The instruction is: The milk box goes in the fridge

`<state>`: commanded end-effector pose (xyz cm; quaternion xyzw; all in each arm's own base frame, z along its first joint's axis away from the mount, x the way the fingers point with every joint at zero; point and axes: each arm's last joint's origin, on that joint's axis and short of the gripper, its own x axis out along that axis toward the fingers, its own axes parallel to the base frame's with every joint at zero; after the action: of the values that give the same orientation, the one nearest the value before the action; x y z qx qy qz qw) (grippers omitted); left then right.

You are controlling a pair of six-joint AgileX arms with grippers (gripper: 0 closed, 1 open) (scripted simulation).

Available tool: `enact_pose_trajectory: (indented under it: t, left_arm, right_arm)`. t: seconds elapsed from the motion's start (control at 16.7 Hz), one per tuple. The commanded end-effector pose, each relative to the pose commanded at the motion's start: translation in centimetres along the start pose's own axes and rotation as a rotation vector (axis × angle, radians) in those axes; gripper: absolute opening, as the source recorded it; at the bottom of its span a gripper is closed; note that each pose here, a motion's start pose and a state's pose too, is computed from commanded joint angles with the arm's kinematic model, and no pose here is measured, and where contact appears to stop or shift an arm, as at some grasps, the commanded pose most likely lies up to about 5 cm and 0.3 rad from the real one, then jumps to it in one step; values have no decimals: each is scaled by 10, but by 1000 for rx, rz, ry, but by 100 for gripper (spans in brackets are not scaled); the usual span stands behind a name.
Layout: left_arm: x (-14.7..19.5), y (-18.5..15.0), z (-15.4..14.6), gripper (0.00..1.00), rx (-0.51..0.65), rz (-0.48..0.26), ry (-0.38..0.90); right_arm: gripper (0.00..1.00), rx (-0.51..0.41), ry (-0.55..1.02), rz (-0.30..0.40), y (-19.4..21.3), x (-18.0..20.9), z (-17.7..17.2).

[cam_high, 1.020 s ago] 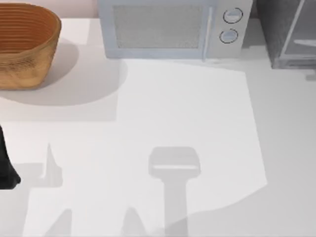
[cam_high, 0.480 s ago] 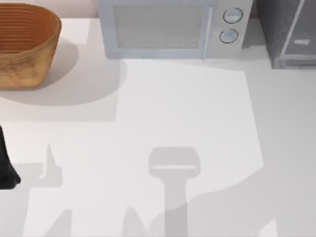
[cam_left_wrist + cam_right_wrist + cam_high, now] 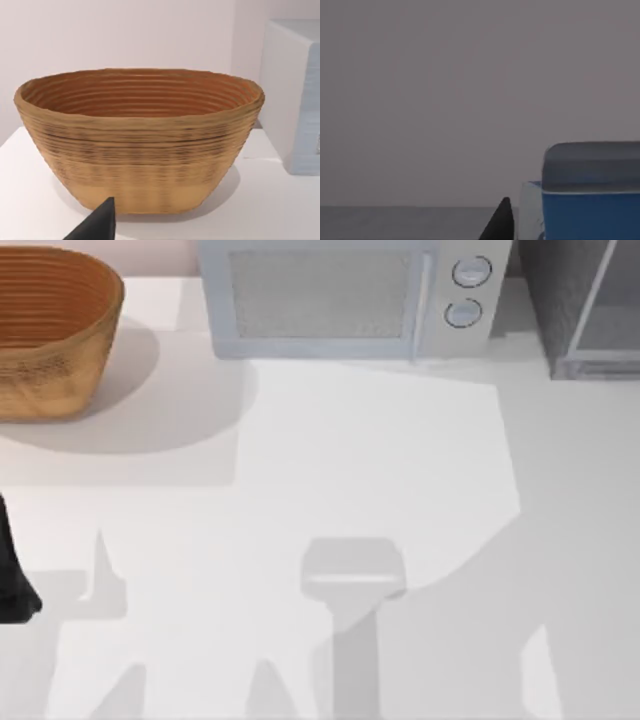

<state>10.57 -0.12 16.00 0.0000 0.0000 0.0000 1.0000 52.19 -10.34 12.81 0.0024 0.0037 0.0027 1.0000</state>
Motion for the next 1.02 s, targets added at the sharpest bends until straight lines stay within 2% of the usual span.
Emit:
enact_pose_trajectory:
  t: [0.3, 1.02]
  left_arm:
    - [0, 0, 0, 100, 0, 0, 0]
    - [0, 0, 0, 100, 0, 0, 0]
  right_arm:
    - [0, 0, 2, 1, 1, 3, 1]
    - [90, 0, 2, 1, 1, 3, 1]
